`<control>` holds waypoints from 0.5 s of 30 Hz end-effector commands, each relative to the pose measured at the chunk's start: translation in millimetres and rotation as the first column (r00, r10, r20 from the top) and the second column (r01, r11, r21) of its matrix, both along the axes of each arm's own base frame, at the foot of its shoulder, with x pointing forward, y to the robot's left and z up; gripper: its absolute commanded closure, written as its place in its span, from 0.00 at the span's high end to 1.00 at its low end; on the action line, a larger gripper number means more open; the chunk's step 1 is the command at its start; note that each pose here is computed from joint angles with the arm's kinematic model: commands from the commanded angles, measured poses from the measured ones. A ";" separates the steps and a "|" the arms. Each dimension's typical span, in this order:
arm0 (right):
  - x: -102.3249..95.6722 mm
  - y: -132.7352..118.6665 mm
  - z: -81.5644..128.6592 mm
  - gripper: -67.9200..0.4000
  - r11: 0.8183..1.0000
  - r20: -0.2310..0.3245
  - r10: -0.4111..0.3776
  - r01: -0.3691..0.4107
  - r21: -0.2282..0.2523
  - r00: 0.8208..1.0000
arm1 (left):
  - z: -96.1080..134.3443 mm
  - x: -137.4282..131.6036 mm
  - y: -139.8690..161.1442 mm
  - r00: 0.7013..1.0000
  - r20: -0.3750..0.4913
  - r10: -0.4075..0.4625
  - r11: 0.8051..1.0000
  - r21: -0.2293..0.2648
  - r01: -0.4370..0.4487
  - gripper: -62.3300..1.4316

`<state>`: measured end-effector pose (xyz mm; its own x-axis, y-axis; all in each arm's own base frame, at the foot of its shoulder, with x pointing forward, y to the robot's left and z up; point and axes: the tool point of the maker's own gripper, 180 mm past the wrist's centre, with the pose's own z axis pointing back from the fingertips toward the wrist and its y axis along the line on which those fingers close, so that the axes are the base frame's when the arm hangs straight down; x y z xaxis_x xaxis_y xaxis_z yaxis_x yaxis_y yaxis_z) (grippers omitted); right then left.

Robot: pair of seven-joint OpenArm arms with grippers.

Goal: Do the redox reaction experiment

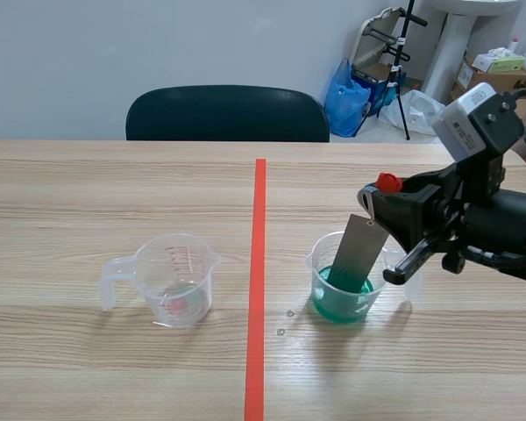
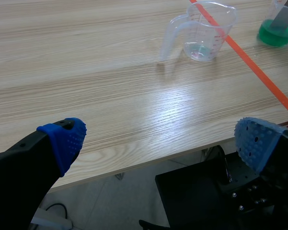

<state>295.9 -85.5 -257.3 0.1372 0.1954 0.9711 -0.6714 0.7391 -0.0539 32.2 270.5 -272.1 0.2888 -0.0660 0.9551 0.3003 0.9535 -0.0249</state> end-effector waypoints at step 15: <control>5.2 -2.8 6.8 0.03 1.000 0.020 -0.003 0.003 -0.001 1.000 | 6.1 3.5 -2.5 0.999 0.032 0.002 1.000 -0.017 -0.001 1.00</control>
<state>295.9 -85.5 -257.5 0.1380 0.1961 0.9708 -0.6714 0.7391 -0.0539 32.2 270.5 -272.1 0.2888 -0.0660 0.9551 0.3003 0.9535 -0.0249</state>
